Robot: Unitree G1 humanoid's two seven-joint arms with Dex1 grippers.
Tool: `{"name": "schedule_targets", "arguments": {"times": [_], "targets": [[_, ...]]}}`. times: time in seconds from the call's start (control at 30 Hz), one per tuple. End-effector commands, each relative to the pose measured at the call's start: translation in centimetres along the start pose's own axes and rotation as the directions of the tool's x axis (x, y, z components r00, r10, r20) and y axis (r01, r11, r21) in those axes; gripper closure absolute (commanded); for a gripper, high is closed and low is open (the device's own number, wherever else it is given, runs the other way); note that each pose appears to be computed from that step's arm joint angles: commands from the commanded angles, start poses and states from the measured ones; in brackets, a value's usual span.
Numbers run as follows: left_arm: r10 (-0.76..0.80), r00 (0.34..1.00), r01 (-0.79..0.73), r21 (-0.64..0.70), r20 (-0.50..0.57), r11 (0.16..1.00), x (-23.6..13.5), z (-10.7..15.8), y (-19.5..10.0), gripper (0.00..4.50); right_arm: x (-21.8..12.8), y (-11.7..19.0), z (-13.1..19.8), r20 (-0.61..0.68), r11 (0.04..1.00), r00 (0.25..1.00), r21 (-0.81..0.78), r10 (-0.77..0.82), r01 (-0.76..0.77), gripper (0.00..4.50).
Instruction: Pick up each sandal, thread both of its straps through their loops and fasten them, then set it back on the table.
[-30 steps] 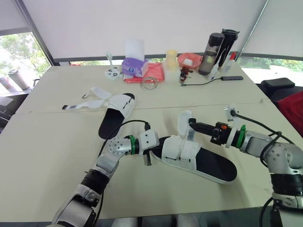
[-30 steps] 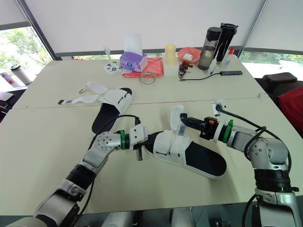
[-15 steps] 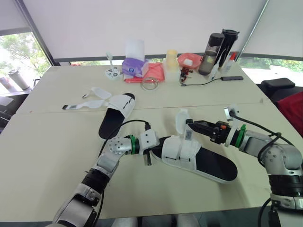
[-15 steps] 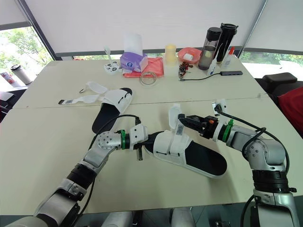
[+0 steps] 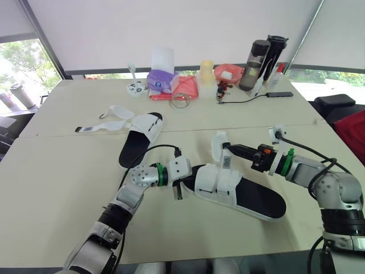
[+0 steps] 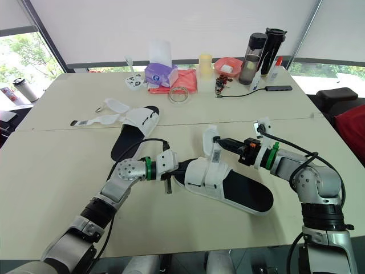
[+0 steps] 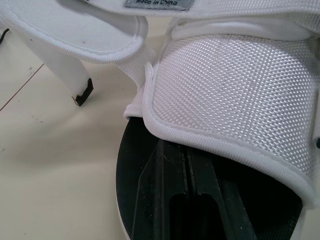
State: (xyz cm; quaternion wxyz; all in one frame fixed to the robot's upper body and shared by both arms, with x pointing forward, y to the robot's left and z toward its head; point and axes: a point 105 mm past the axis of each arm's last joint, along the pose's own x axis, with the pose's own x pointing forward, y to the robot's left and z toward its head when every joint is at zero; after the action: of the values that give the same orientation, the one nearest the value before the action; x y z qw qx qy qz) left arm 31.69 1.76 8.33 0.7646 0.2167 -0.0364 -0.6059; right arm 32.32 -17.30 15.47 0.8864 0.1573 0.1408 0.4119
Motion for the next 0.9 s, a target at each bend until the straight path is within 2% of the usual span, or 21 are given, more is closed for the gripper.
{"name": "schedule_targets", "arguments": {"times": [0.03, 0.2, 0.33, 0.67, 0.9], "targets": [[-0.019, 0.999, 0.018, -0.026, -0.047, 0.999, 0.0, -1.2, -0.8, 4.50, -1.0, 1.1, 2.3, 0.088, 0.998, 0.995, -0.042, 0.042, -0.039, 4.48], [-0.020, 0.999, 0.018, -0.027, -0.048, 0.999, 0.0, -1.3, -0.8, 4.50, -1.9, 2.4, 4.0, 0.198, 0.996, 0.976, -0.025, 0.090, -0.086, 4.48], [-0.020, 0.999, 0.019, -0.028, -0.047, 0.999, 0.0, -1.3, -0.9, 4.50, -2.5, 2.3, 4.3, 0.249, 0.998, 0.967, -0.008, 0.063, -0.063, 4.48], [-0.030, 0.999, 0.029, -0.026, -0.043, 0.999, 0.2, -1.2, -1.0, 4.50, -2.6, -0.2, 0.8, 0.141, 0.995, 0.986, 0.063, -0.084, 0.076, 4.48], [-0.026, 0.999, 0.025, -0.027, -0.042, 0.999, 0.2, -1.2, -1.0, 4.50, -1.5, -1.8, 0.4, 0.082, 0.992, 0.990, 0.043, -0.119, 0.116, 4.48]]}}
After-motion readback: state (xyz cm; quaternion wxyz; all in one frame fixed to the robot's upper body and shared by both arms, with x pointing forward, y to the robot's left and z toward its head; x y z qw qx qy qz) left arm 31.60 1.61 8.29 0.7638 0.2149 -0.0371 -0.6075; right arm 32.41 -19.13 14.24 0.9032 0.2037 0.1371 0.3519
